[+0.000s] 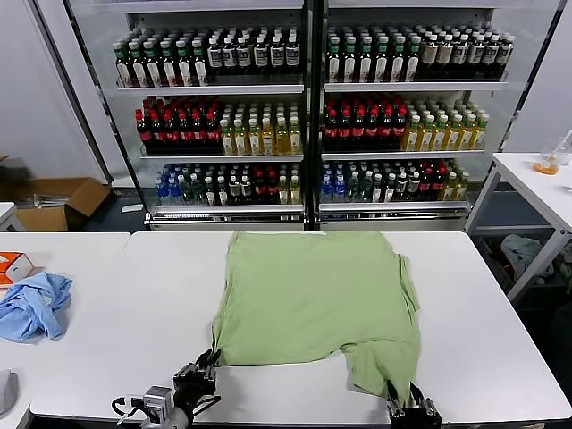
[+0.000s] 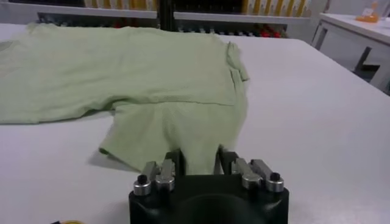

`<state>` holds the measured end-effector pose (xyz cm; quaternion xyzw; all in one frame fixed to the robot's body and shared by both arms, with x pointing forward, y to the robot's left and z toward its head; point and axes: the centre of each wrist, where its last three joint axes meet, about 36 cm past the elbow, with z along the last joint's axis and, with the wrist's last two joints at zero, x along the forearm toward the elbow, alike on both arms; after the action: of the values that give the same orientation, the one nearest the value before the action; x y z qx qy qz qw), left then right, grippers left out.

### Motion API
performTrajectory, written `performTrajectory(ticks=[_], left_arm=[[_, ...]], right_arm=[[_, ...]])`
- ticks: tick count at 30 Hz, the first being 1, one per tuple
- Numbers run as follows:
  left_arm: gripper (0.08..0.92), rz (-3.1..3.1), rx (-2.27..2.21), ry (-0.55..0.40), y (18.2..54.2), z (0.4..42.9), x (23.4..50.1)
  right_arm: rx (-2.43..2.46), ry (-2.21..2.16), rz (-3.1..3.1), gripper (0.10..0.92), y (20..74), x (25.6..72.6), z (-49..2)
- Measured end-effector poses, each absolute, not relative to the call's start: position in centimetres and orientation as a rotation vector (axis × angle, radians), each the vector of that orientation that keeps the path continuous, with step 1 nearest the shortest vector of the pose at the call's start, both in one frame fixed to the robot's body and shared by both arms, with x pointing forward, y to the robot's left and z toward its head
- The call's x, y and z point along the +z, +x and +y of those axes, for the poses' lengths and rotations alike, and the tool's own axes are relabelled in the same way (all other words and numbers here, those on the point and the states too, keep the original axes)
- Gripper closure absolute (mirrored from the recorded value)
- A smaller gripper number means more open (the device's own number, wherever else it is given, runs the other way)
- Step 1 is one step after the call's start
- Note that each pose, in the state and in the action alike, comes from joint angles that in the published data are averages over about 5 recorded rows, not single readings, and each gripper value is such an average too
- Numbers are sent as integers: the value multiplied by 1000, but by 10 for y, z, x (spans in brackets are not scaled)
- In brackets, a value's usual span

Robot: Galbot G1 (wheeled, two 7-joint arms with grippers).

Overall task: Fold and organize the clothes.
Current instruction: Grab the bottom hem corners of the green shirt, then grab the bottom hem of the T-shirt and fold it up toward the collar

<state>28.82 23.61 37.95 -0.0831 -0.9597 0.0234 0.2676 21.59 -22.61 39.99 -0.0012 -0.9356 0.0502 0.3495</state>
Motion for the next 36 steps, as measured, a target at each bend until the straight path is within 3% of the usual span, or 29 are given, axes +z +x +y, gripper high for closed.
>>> performTrajectory(ticks=[4, 7, 22, 36], left_arm=[[915, -2604, 94, -233, 287, 238, 384], [916, -2622, 115, -244, 287, 239, 389], [916, -2735, 249, -295, 291, 246, 425], [916, -2758, 333, -330, 317, 252, 432]], right_arm=[[134, 17, -2478, 879, 217, 404, -229], [136, 37, -2526, 913, 219, 409, -232], [186, 106, -2792, 913, 256, 444, -260], [216, 153, -2896, 913, 320, 451, -283]])
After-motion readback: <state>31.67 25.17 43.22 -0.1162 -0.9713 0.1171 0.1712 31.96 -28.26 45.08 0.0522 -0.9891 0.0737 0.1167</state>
